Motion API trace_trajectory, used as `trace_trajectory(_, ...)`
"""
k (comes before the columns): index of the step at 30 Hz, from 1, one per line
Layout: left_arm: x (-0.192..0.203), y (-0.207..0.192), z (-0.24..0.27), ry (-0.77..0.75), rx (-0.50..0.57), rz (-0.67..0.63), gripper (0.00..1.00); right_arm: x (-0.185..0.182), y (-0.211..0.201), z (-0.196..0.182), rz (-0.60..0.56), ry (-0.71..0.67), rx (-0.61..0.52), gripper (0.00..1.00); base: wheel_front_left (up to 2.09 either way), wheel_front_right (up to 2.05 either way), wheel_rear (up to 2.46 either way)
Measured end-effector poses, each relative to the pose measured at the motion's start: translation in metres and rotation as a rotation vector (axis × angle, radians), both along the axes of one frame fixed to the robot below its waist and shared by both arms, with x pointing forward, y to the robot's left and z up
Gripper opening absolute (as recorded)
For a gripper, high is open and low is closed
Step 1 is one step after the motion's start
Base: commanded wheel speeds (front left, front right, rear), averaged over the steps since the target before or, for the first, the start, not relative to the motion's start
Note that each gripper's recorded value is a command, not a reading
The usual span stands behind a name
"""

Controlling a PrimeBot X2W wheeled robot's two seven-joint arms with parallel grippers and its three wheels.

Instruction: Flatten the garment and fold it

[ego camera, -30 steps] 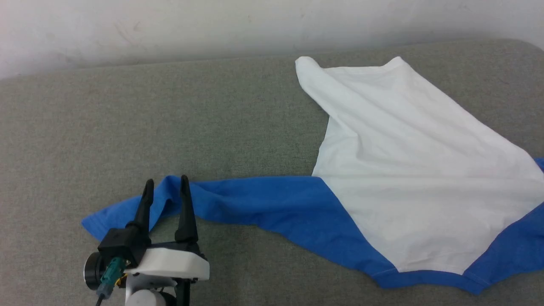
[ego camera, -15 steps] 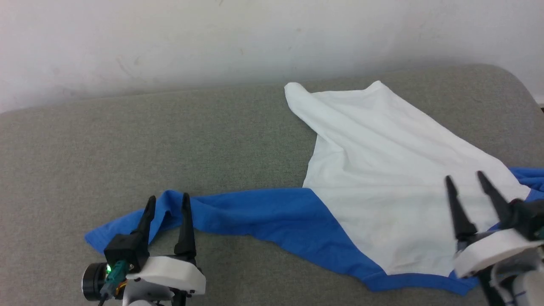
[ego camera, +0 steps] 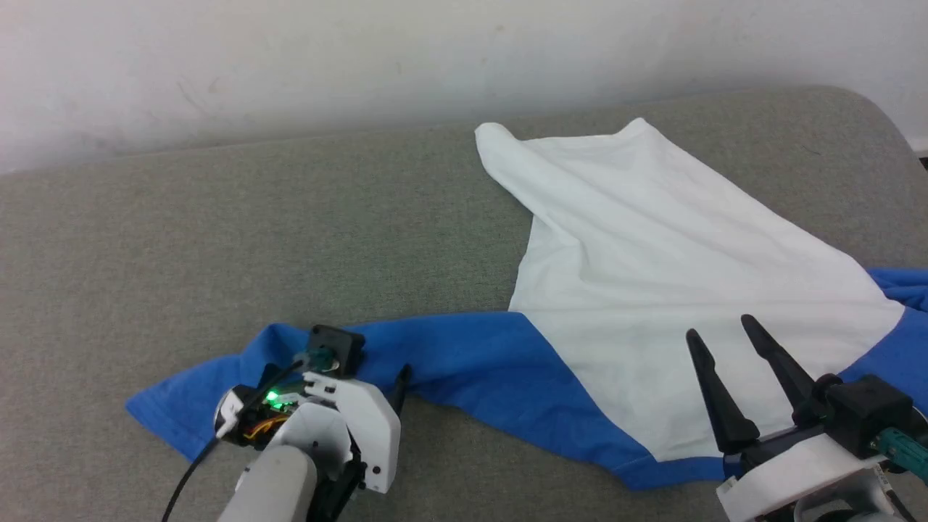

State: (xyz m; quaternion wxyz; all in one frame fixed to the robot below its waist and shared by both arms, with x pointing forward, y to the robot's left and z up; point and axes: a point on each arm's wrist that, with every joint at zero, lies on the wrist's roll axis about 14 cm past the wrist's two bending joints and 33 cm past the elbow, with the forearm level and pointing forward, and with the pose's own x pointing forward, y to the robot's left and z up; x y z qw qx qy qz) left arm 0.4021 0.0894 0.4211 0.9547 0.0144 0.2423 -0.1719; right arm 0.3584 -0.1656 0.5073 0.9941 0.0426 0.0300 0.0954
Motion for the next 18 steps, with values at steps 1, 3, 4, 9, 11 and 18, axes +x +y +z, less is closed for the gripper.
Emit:
trace_trajectory(1, -0.002, -0.002, -0.009, 0.046, 0.024, -0.027, 1.0, 0.0, -0.001, -0.001, -0.003, 0.003, 0.0, 1.0, 0.0, 0.0, 0.0)
trace_trajectory(3, -0.007, -0.005, -0.027, 0.155, 0.083, -0.078, 1.0, -0.001, -0.003, -0.003, -0.013, 0.012, 0.006, 1.0, 0.0, 0.0, 0.0)
trace_trajectory(4, -0.007, -0.006, -0.03, 0.184, 0.108, -0.101, 1.0, -0.002, -0.004, -0.004, -0.02, 0.016, 0.014, 1.0, 0.0, 0.0, 0.0)
trace_trajectory(9, -0.004, -0.012, -0.037, 0.291, 0.219, -0.203, 0.0, -0.004, -0.009, -0.009, -0.043, 0.035, 0.025, 1.0, 0.0, 0.0, 0.0)
trace_trajectory(11, -0.001, -0.014, -0.035, 0.288, 0.234, -0.221, 0.0, -0.004, -0.011, -0.011, -0.052, 0.039, 0.033, 1.0, 0.0, 0.0, 0.0)
trace_trajectory(18, 0.026, 0.025, -0.009, 0.194, 0.19, -0.052, 0.0, -0.005, -0.012, -0.008, -0.065, 0.033, 0.048, 1.0, 0.0, 0.0, 0.0)
